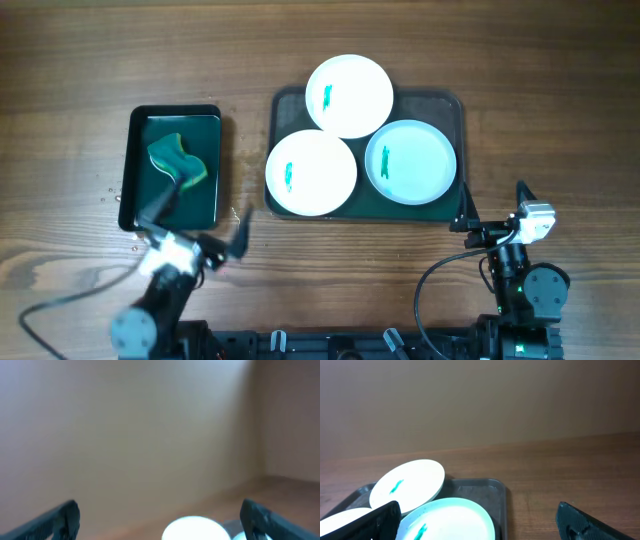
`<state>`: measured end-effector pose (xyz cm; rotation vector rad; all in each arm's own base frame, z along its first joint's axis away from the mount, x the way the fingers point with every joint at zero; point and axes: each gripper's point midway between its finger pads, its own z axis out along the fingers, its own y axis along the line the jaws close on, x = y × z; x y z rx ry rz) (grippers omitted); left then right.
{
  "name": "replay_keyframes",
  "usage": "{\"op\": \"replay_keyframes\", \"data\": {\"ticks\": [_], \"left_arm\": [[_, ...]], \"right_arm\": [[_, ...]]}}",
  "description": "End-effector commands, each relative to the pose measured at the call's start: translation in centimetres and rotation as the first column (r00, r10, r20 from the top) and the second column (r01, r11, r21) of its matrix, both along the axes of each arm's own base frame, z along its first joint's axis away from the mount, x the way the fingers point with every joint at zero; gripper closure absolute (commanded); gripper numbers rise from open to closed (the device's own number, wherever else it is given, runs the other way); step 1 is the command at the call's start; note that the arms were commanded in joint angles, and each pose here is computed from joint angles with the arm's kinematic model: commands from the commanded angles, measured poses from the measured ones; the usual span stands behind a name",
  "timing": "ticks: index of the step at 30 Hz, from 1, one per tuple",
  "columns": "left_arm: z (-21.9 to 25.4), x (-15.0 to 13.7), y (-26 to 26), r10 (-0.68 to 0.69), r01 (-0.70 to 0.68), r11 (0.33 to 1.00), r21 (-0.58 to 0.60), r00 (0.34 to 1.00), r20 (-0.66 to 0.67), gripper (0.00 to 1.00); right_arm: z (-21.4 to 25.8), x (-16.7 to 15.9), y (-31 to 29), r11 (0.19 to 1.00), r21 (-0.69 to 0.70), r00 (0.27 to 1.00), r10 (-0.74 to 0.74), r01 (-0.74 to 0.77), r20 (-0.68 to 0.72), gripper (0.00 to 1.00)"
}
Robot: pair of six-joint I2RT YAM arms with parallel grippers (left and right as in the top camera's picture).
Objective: Clean dirty plates on tray and stack at the side
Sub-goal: 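Reach the left gripper into the black tray and grasp the sponge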
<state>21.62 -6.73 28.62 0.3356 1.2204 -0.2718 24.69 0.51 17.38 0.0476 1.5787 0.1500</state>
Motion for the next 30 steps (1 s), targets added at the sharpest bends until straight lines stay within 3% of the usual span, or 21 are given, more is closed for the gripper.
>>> {"op": "replay_keyframes", "data": {"ticks": [1,2,5,8,10,12,15,21,26,30], "left_arm": [[3.3,2.6,5.5,0.308,-0.326,0.945,-0.041,0.923,-0.228,0.0],[2.2,5.3,4.8,0.271,-0.283,0.958,0.046,0.844,-0.463,0.0],[0.2,7.1,3.7,0.214,-0.212,0.974,0.075,0.775,-0.595,0.0],[-1.3,9.9,6.7,0.314,-0.403,0.915,0.028,0.665,-0.678,0.0],[-3.3,10.8,9.6,0.351,-0.588,0.809,-0.017,0.507,-0.787,0.0],[-5.4,11.6,10.9,0.335,-0.654,0.756,-0.002,0.39,-0.858,0.0],[-9.4,13.0,12.1,0.328,-0.682,0.728,0.063,0.265,-0.907,0.0],[-15.7,15.6,12.9,0.308,-0.691,0.71,0.135,0.133,-0.942,0.0],[-20.0,16.2,14.8,0.333,-0.777,0.596,0.2,0.013,-0.943,0.0],[-22.6,16.8,15.1,0.333,-0.777,0.587,0.23,-0.027,-0.943,0.0]], "right_arm": [[0.1,0.0,-0.4,1.0,-0.02,1.0,-0.021,0.021,0.007,0.0],[0.1,0.0,-0.4,1.0,-0.02,1.0,-0.021,0.021,0.007,0.0],[0.1,0.0,-0.4,1.0,-0.02,1.0,-0.021,0.021,0.007,0.0],[0.1,0.0,-0.4,1.0,-0.019,1.0,-0.021,0.021,0.007,0.0],[0.1,0.0,-0.4,1.0,-0.02,1.0,-0.021,0.021,0.007,0.0],[0.1,0.0,-0.4,1.0,-0.02,1.0,-0.021,0.021,0.007,0.0],[0.1,0.0,-0.4,1.0,-0.02,1.0,-0.021,0.021,0.007,0.0],[0.1,0.0,-0.4,1.0,-0.02,1.0,-0.021,0.021,0.007,0.0],[0.1,0.0,-0.4,1.0,-0.02,1.0,-0.021,0.021,0.007,0.0],[0.1,0.0,-0.4,1.0,-0.019,1.0,-0.021,0.021,0.007,0.0]]}}
